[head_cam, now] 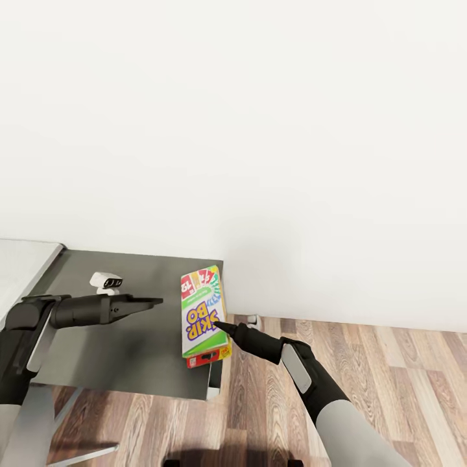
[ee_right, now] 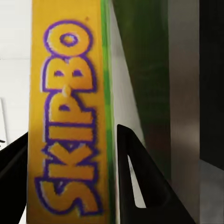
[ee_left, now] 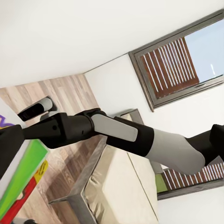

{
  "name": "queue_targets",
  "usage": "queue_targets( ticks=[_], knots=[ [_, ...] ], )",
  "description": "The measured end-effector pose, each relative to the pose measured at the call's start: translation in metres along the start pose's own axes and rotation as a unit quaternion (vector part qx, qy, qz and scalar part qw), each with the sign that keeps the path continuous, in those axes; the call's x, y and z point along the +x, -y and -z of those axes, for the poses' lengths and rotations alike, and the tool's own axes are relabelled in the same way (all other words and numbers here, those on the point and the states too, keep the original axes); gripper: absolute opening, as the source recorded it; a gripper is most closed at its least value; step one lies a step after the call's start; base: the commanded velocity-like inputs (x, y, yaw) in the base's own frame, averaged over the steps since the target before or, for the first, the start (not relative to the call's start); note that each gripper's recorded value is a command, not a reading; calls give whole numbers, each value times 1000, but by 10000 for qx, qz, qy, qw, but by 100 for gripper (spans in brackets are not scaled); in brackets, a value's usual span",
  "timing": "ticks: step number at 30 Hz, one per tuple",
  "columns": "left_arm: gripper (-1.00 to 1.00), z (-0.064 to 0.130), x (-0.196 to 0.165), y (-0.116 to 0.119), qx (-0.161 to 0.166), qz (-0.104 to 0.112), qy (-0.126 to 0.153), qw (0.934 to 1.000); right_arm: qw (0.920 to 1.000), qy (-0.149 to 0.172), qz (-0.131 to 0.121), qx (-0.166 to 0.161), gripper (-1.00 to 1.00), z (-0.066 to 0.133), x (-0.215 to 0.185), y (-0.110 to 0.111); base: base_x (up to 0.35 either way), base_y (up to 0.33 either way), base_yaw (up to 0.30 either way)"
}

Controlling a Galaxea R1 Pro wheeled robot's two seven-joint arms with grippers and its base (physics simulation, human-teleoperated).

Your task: Put all the toys in the child's room - the three board games (two on the bed and one on the table), the two jigsaw puzzles on the table, and the tennis ball on the table - inside the toy box on the table in the child's room.

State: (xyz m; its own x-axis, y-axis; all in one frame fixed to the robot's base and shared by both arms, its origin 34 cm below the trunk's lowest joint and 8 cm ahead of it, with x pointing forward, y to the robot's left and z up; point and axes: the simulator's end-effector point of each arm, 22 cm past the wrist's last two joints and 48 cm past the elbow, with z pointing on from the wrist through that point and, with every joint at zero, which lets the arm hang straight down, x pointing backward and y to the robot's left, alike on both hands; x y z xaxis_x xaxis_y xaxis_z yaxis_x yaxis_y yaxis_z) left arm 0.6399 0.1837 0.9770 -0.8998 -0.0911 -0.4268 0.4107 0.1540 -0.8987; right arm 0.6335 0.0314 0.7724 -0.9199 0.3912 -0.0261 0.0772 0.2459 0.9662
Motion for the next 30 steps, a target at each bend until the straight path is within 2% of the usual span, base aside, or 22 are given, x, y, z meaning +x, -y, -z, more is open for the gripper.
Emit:
queue_targets(
  ticks=[8, 30],
  knots=[
    [100, 1, -1, 7, 0, 4, -5, 10000, 10000, -4, 14, 10, -100, 2, 3, -6, -155, 0, 0],
    [100, 4, 0, 26, -2, 7, -10, 10000, 10000, 13, 32, 38, -100, 11, 10, -21, -49, 0, 0]
  ],
)
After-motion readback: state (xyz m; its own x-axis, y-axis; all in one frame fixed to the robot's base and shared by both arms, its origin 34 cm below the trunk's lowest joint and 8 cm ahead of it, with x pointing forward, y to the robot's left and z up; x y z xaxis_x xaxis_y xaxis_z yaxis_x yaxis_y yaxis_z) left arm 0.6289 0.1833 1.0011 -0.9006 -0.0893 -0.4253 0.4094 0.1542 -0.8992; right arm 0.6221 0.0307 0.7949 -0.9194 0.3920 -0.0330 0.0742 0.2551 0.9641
